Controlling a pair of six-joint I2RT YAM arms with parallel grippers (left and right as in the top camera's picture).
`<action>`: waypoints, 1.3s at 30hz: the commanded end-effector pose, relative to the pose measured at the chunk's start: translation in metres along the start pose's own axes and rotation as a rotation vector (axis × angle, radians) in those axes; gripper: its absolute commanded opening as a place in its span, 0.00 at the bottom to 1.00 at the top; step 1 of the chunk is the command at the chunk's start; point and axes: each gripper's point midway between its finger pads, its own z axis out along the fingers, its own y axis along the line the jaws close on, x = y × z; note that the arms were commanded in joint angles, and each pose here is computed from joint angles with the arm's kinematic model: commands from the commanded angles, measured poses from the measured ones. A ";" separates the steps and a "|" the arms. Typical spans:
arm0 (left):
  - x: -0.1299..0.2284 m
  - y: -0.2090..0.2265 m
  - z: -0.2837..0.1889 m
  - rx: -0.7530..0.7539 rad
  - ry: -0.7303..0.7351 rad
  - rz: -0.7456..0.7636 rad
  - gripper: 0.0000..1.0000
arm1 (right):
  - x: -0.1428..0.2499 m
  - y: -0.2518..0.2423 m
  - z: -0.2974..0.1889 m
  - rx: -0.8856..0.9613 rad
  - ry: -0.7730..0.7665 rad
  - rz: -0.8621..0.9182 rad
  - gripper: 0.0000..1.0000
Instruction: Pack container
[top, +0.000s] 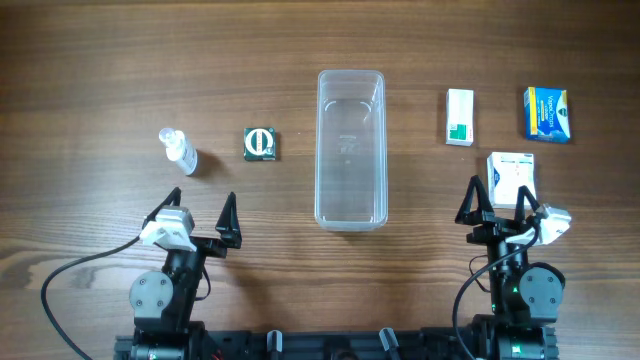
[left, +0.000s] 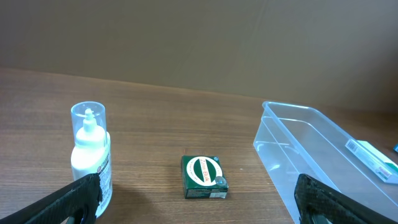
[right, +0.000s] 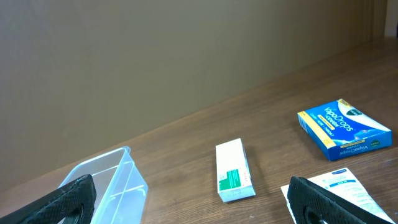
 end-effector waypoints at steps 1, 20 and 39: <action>0.004 0.003 0.001 -0.014 0.011 0.022 1.00 | 0.004 0.003 0.000 -0.022 0.007 0.001 1.00; 0.004 0.003 0.001 -0.014 0.010 0.022 1.00 | 0.014 0.076 -0.017 -0.407 0.219 0.506 1.00; 0.004 0.003 0.001 -0.014 0.011 0.022 1.00 | -0.071 0.045 0.140 0.115 0.952 -0.310 1.00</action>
